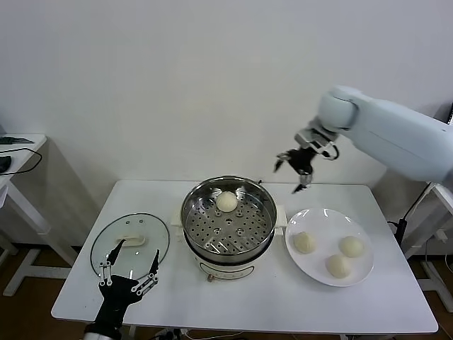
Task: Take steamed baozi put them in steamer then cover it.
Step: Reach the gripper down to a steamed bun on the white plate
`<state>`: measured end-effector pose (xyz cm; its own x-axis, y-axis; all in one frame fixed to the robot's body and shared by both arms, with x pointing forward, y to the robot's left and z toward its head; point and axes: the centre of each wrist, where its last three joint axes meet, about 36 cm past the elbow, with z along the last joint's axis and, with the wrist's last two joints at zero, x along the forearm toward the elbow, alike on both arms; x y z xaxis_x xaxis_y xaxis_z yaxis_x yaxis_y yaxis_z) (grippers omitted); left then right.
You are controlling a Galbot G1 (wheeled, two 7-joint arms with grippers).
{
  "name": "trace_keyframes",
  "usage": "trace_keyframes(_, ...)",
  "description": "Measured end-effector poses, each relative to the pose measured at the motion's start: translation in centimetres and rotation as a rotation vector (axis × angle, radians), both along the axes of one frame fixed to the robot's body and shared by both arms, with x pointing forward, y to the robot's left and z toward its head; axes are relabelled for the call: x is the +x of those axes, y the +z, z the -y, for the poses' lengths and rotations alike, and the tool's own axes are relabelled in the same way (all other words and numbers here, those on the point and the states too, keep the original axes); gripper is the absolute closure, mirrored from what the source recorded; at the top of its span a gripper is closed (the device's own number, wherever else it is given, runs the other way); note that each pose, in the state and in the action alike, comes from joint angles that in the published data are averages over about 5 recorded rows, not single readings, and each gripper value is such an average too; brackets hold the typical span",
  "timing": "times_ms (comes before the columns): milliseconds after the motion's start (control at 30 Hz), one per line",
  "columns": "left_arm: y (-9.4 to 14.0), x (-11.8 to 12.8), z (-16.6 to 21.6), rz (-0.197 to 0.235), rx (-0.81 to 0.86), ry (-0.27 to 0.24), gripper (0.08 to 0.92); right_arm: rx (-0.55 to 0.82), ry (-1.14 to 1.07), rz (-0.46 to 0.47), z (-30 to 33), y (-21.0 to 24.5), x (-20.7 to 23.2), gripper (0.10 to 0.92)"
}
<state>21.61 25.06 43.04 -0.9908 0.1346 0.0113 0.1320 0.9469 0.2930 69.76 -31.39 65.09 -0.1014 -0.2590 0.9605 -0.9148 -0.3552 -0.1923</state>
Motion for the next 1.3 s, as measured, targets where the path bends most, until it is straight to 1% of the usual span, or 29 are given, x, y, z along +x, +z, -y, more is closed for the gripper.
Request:
trace_keyframes(133,-0.2,-0.1,0.1,-0.006,-0.002,0.004,0.177,-0.007,-0.081,-0.051,1.6,-3.5,-0.9,0.2)
trace_keyframes(300,-0.6,-0.3,0.3,-0.015,-0.005,0.007,0.177,-0.021,-0.148,-0.093,2.4,-7.6,-1.8,0.2)
trace_keyframes(667,-1.2,-0.4,0.5,-0.026,-0.005,0.011,0.177,-0.051,-0.222,-0.123,2.4,-14.5,-3.0,0.2)
trace_keyframes(900,-1.7,-0.5,0.5,-0.032,-0.001,0.015,0.177,-0.064,-0.235,-0.126,1.8,-17.2,-3.5,0.2)
trace_keyframes(1133,-1.7,-0.4,0.5,-0.03,0.001,0.017,0.177,-0.076,-0.232,-0.12,1.1,-18.7,-3.7,0.2)
trace_keyframes(1233,-1.7,-0.4,0.4,-0.028,0.003,0.019,0.177,-0.08,-0.231,-0.115,1.0,-18.8,-3.7,0.234)
trace_keyframes(1300,-1.7,-0.4,0.3,-0.027,0.004,0.021,0.177,-0.082,-0.229,-0.113,0.9,-18.9,-3.8,0.281)
